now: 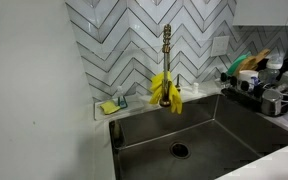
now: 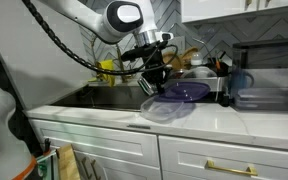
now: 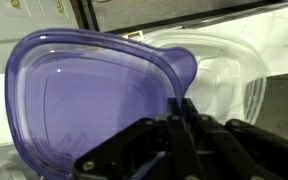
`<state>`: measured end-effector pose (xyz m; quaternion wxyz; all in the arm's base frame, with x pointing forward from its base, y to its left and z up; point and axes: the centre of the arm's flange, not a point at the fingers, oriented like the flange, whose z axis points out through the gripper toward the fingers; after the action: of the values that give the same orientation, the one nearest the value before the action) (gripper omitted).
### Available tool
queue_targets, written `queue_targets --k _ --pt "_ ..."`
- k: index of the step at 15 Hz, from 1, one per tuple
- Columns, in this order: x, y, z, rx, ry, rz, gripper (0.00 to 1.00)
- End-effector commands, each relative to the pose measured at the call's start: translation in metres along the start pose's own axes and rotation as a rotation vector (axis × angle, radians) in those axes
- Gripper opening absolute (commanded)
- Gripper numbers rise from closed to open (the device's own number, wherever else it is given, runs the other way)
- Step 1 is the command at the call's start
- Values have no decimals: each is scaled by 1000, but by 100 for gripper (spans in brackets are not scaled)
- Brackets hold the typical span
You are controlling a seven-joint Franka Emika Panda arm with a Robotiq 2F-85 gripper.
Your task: Close the tap faucet then remove the tupperware from the drying rack
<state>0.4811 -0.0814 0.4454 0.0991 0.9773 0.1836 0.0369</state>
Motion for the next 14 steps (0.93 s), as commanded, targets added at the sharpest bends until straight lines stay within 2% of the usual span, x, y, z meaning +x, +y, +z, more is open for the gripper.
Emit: queue_targets --k 1,2,6,14 --pt "1 -1 0 0 1 -3 8" --pt "1 -2 0 0 1 -5 2" --pt "-3 37 14 15 -14 23 2" --pt "-15 107 59 82 10 -11 2"
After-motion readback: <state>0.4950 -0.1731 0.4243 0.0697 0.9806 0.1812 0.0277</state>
